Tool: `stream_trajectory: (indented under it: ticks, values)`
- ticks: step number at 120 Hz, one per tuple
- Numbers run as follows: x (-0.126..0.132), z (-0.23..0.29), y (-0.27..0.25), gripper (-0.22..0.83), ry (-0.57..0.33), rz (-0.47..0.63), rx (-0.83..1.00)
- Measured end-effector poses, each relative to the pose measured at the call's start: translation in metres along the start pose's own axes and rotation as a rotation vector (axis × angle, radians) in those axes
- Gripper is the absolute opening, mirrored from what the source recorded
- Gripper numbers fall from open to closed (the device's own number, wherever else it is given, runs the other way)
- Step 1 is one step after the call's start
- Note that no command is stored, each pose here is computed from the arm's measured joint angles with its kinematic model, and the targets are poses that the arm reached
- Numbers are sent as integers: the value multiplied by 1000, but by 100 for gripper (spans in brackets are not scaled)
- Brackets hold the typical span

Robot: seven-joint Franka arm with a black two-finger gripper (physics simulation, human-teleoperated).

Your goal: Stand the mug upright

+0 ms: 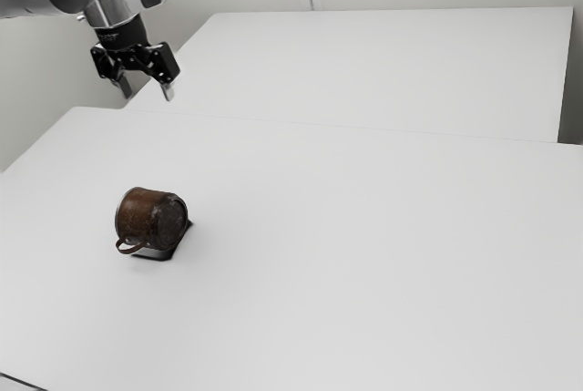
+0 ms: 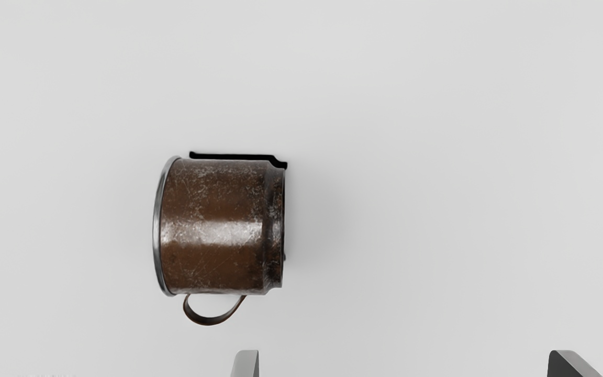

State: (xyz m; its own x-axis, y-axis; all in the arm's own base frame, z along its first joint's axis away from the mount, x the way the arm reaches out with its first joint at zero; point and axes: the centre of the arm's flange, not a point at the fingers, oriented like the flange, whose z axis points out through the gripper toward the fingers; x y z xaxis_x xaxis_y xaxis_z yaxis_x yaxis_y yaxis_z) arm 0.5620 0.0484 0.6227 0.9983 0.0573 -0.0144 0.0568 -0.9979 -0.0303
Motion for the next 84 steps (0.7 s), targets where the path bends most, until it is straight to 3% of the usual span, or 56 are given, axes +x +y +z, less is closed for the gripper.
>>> stream_trajectory:
  ticks: [29,66,84]
  values:
    - [0,11,6,62,-18,12,2]
    - [-26,55,16,62,-64,25,11]
    - [-31,90,-16,62,-78,-42,-11]
